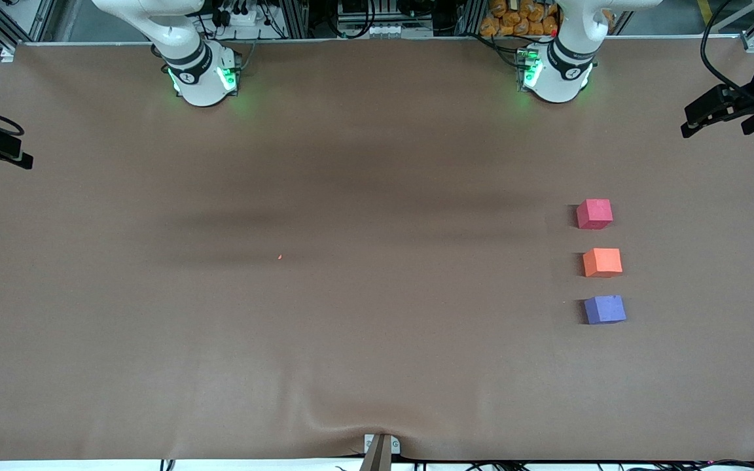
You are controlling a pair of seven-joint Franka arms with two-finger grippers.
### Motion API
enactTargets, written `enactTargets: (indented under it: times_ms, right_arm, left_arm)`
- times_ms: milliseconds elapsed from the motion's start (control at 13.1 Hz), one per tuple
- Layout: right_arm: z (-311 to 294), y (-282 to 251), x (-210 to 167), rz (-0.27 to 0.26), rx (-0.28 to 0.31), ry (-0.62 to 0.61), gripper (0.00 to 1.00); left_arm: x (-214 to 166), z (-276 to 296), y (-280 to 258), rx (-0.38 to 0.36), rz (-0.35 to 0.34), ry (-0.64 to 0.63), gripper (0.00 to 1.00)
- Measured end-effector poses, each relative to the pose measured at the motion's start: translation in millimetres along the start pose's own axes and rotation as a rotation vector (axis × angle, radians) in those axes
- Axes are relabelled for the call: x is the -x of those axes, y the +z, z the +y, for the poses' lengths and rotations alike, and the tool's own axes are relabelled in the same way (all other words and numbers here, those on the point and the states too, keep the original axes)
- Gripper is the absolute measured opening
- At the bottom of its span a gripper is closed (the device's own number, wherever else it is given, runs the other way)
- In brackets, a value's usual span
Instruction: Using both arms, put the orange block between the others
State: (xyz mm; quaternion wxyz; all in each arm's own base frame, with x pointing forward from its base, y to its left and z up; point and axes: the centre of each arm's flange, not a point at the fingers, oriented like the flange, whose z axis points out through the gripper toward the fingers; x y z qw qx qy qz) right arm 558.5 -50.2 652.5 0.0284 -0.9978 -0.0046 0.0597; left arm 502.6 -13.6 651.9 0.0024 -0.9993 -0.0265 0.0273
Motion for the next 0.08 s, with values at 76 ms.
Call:
enactTargets:
  times_ms: [76]
  right_arm:
    - [-2.2,-0.1,-0.1,0.000,0.000,-0.004,1.00]
  left_arm:
    - [-0.8,-1.2,0.4,-0.004,0.002,-0.005,1.00]
